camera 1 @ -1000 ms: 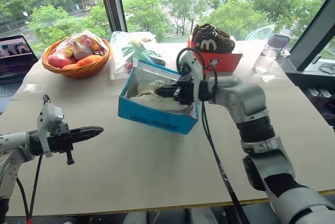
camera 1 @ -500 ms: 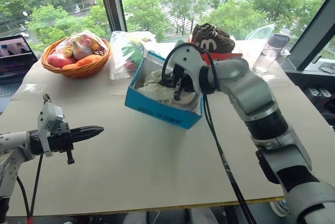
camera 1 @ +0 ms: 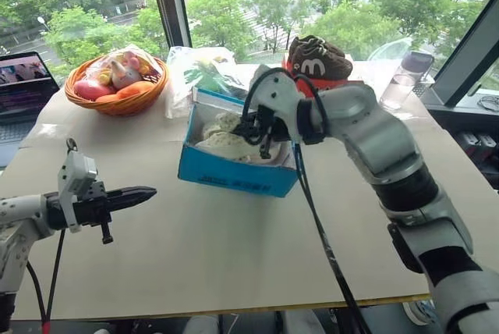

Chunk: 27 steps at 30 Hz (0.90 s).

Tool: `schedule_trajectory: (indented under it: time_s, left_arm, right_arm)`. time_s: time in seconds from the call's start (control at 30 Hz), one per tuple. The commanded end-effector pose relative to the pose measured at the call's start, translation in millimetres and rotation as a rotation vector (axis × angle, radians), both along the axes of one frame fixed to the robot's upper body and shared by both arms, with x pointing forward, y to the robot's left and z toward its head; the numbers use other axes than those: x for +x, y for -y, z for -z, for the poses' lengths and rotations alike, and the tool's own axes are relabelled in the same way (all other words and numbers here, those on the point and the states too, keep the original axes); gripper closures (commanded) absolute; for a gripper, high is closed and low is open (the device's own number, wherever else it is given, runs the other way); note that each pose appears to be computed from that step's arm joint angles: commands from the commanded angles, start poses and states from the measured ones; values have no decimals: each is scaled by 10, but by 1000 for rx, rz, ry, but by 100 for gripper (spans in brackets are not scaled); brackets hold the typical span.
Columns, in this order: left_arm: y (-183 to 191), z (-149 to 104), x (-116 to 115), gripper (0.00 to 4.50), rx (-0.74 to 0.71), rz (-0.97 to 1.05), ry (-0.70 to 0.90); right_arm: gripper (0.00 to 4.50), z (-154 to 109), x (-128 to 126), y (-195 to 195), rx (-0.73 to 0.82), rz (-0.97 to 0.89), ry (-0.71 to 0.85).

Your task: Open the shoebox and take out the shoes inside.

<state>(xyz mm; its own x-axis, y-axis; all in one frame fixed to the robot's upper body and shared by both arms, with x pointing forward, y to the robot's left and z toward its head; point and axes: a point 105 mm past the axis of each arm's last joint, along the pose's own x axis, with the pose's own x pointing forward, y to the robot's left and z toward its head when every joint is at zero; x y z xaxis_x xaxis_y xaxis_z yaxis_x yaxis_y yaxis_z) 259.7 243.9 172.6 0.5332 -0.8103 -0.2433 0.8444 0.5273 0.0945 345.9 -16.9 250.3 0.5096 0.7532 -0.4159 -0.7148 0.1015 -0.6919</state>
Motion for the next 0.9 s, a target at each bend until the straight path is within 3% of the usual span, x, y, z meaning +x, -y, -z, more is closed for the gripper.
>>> schedule_trajectory:
  time_s: [0.03, 0.2, 0.3, 0.43, 0.53, 0.57, 0.63, 0.77, 0.9]
  left_arm:
    - [40, -72, 2, 450, 16, 13, 28]
    - [31, -56, -7, 450, 21, 9, 23]
    - [38, -49, -10, 450, 19, 8, 23]
    - [34, -26, -7, 450, 18, 4, 20]
    - [38, -35, -5, 450, 17, 5, 21]
    - [33, -34, -1, 450, 18, 5, 22]
    - [33, -36, 1, 450, 19, 8, 21]
    - [36, -37, 17, 450, 19, 10, 22]
    - [48, -19, 13, 450, 17, 14, 21]
  right_arm:
    - [449, -121, 35, 27, -40, -5, 129]
    - [449, -493, 13, 61, 8, -20, 199]
    - [449, -298, -119, -38, -1, -94, 131]
    - [449, -940, -64, 61, 238, -11, 148]
    - [449, -868, -241, 42, 173, -105, 144]
    - [449, -1064, -192, 99, 256, -72, 148]
    - [449, -1137, -147, 156, 276, -48, 149]
    - [449, -1016, -216, 106, 272, -80, 94]
    - [449, -1083, -165, 245, 335, -20, 76]
